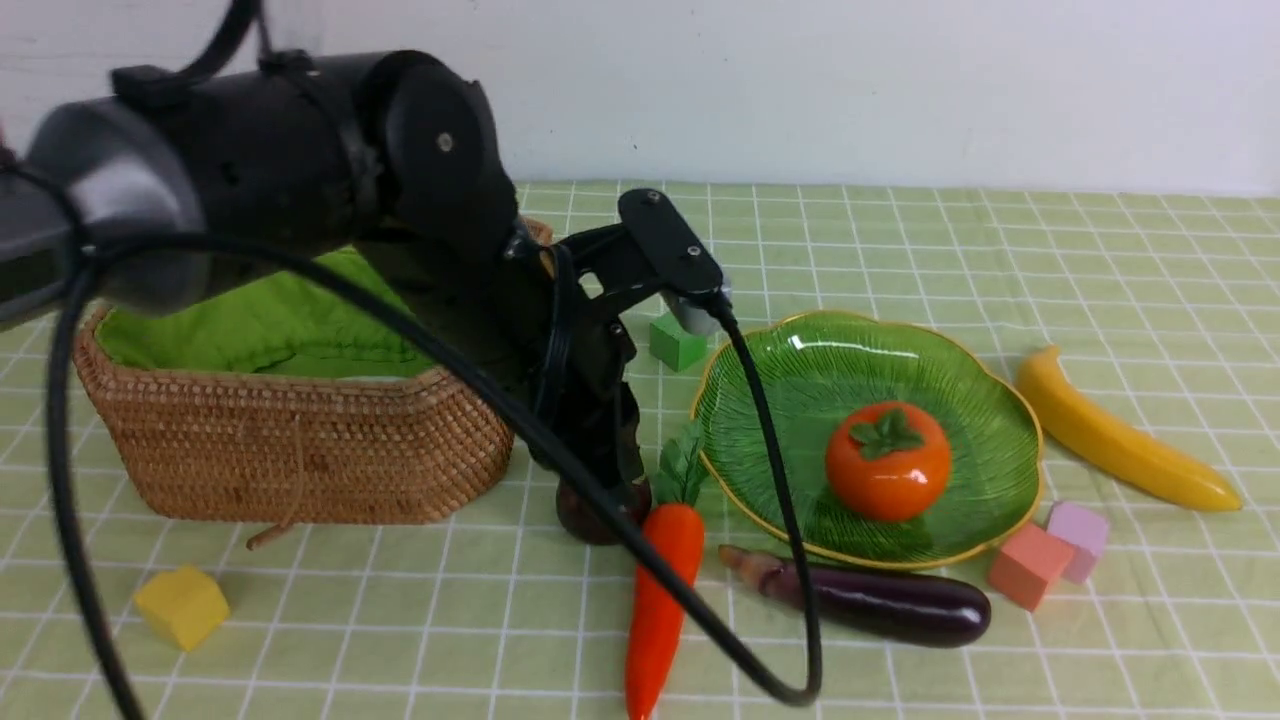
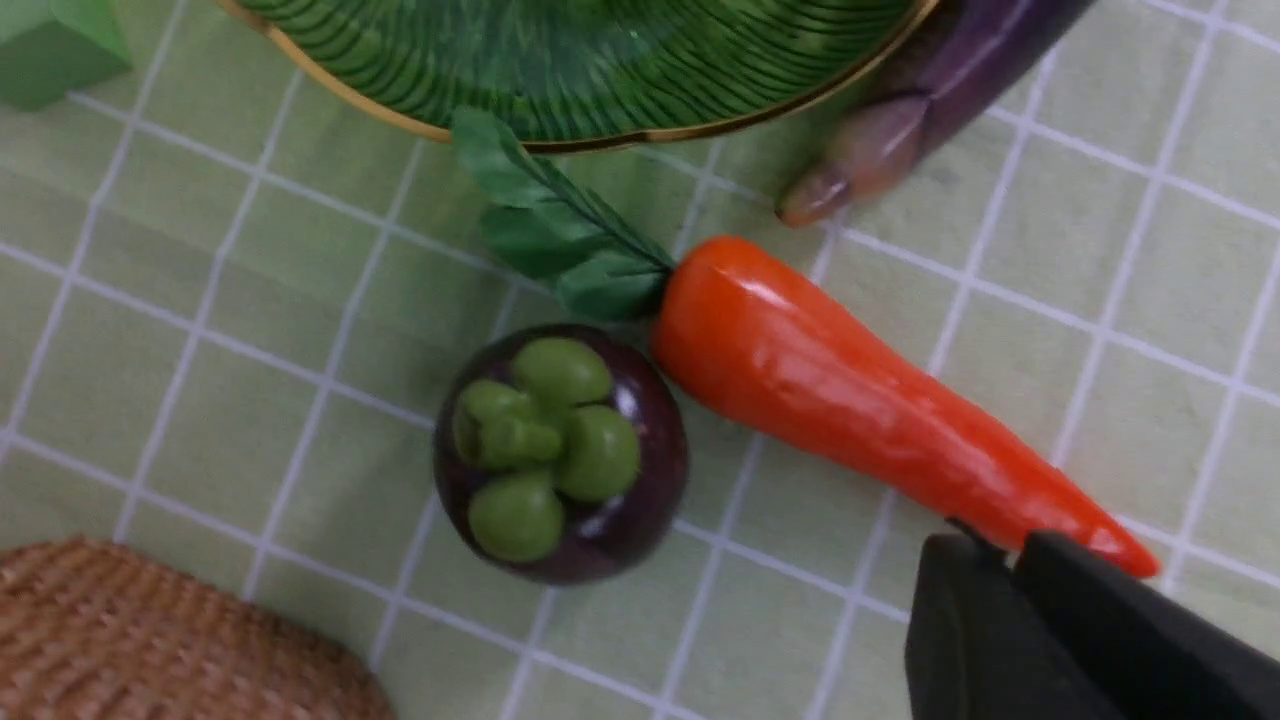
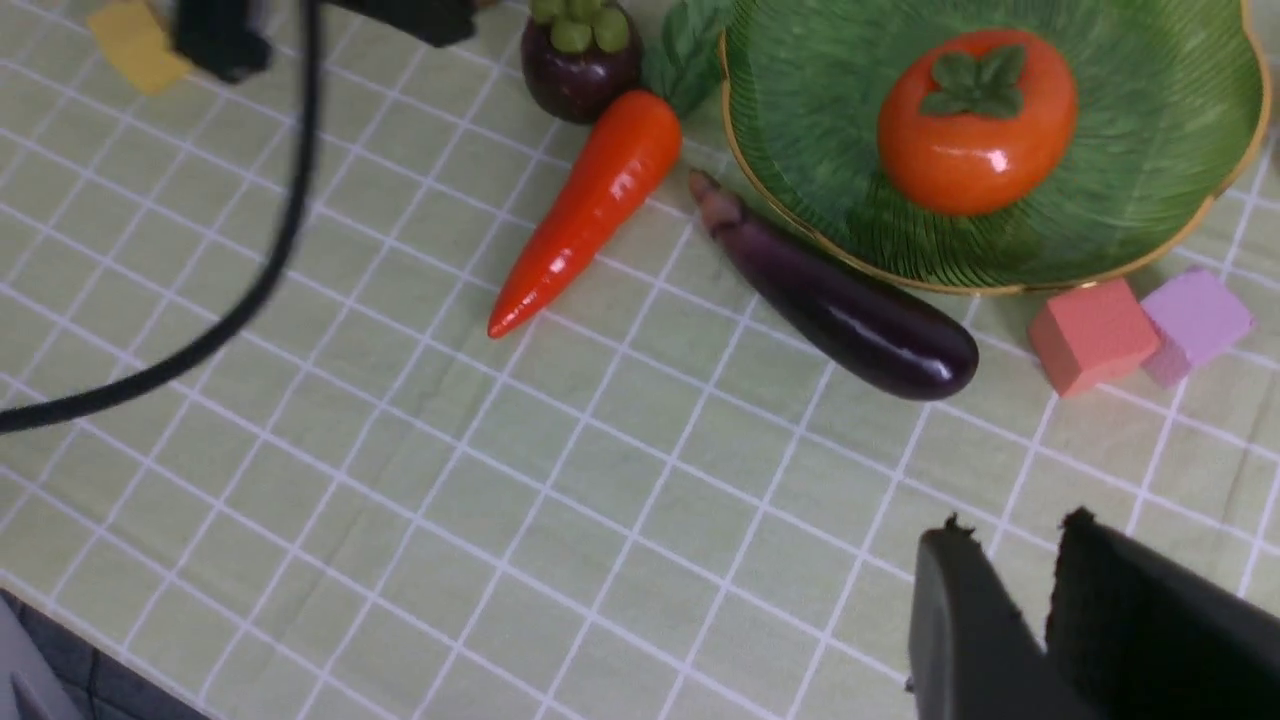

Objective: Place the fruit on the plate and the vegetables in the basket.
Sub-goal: Grab a mangosteen with your left arm and put it on the plate on the right

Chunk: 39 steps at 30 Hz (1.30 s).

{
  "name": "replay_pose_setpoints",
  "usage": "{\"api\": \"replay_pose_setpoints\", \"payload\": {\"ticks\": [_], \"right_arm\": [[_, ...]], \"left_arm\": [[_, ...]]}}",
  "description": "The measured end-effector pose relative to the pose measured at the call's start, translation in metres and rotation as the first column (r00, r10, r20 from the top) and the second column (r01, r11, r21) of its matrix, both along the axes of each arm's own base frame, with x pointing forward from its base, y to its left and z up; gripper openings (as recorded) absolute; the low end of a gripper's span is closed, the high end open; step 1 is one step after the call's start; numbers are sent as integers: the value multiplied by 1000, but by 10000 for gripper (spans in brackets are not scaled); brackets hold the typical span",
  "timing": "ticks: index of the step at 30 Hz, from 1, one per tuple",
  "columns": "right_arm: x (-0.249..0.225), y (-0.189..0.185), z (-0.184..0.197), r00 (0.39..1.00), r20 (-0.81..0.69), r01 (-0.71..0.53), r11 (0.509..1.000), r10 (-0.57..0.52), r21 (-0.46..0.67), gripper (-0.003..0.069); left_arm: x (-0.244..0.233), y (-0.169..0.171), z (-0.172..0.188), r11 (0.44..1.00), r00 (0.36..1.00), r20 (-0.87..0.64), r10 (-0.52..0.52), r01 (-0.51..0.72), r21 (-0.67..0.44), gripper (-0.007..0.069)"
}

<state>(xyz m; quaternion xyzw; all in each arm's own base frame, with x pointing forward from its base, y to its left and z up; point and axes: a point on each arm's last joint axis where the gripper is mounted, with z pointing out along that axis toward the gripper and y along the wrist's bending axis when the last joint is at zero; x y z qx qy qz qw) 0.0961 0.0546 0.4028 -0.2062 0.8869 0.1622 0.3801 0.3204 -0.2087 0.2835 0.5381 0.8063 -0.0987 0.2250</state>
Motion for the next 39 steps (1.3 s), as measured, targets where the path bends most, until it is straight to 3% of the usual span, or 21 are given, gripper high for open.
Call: {"api": "replay_pose_setpoints", "payload": {"ticks": [1,3,4,5,7,8,11,16,21,25,39], "right_arm": [[-3,-1,1,1000,11,-1,1000,1,3,149],[-11,-4,4,1000,30,-3,1000,3,8,149],[-12,-4,4,1000,31,-4,1000,3,8,149],[-16,-5,5,999,39,-6,1000,6,9,149],[-18,-6,5,999,41,-7,1000,7,9,149],[-20,-7,5,999,39,-9,1000,8,9,149],[-21,-7,4,1000,27,-13,1000,13,4,149],[-21,-7,4,1000,25,-14,1000,14,4,149],[-21,-7,4,1000,25,-14,1000,14,4,141],[-21,-7,4,1000,25,-14,1000,14,4,140],[-21,-7,4,1000,25,-15,1000,15,3,141]], "left_arm": [[5,-2,-5,1000,1000,3,-13,13,14,101],[16,-4,-19,997,999,16,-39,38,67,239],[17,-5,-21,997,999,17,-40,39,72,252],[24,-6,-33,994,999,25,-46,43,103,366],[29,-6,-40,991,998,42,-51,46,126,466],[33,-7,-46,989,997,58,-54,46,139,559],[43,-10,-56,990,992,112,-53,37,137,650],[52,-13,-64,991,983,176,-53,30,133,636],[59,-13,-84,981,981,172,-84,51,189,574],[62,-14,-96,975,982,162,-96,60,213,571],[63,-14,-93,979,985,163,-59,25,204,538]]}}
